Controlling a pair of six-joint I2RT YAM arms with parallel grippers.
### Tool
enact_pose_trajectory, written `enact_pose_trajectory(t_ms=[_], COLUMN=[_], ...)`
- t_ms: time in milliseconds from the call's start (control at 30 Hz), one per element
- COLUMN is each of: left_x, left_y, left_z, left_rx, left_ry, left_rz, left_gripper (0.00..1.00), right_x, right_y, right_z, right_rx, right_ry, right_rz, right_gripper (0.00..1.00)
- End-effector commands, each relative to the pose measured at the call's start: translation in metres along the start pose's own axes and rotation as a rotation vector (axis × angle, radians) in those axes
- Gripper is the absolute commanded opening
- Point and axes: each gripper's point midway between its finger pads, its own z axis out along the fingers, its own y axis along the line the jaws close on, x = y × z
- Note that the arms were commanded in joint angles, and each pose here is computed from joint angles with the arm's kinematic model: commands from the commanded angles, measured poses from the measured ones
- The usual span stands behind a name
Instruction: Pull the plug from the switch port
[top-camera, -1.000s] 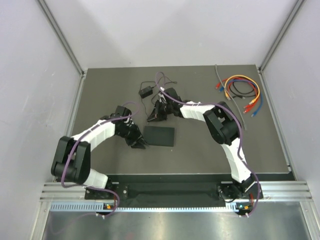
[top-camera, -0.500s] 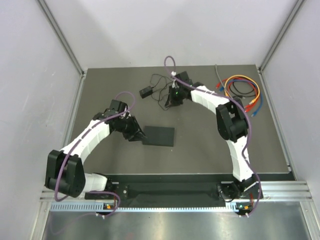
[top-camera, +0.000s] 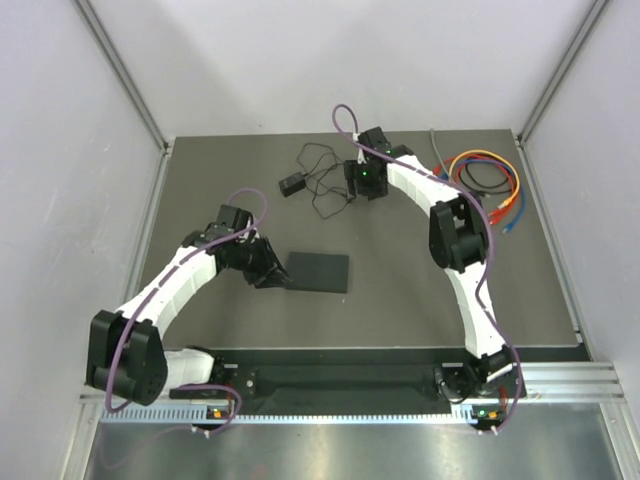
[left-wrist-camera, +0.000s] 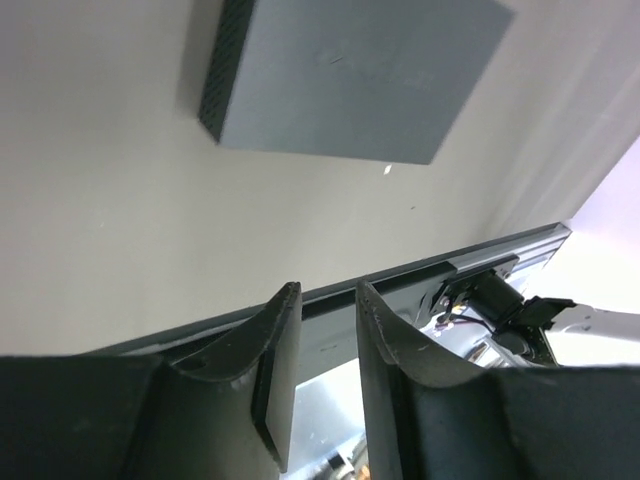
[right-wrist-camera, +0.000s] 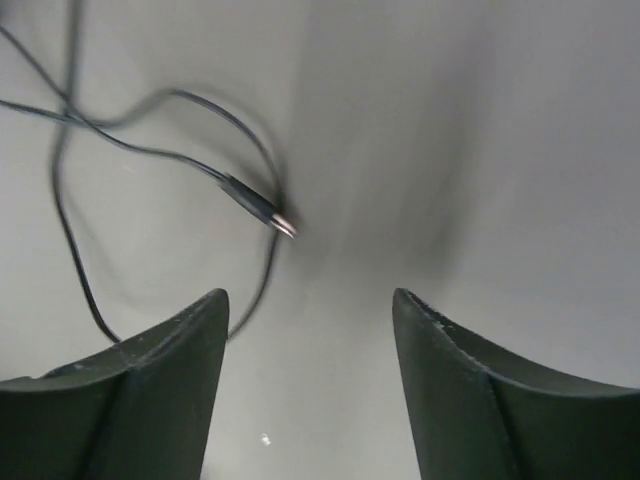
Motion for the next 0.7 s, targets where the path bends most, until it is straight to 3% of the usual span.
enact_pose_trajectory(t_ms=[0, 167, 267, 300, 367, 667], left_x=[0.011, 0.019, 0.023, 0.025, 0.026, 0.016], left_y=[0.011, 0.02, 0.019, 0.021, 0.024, 0.04], left_z=[0.008, 0.028, 0.04, 0.044, 0.052, 0.088], left_rx=[-0.026, -0.01, -0.015, -0.031, -0.063, -0.203], left_ry=[0.052, 0.072, 0.073, 0.076, 0.071, 0.063], left_rz=[-0.059, -0.177, -0.2, -0.201, -0.213, -0.27], left_gripper=[0.33, 0.24, 0.13, 0.04, 0.0, 0.0], right_x=[-0.019, 0.011, 0.05, 0.064, 0.08, 0.103], right_y=[-0.001, 0.042, 0.061, 0.065, 0.07, 0.081], right_z=[-0.054, -0.094, -0.1, -0.099, -0.095, -0.059], right_rx=[0.075, 0.039, -0.015, -0.03, -0.073, -0.157], right_ry=[-0.054, -0.042, 0.026, 0.05, 0.083, 0.195], right_rz=[-0.062, -0.193, -0.244, -0.262, -0.278, -0.268], right_gripper=[0.66, 0.65, 0.34, 0.11, 0.0, 0.0])
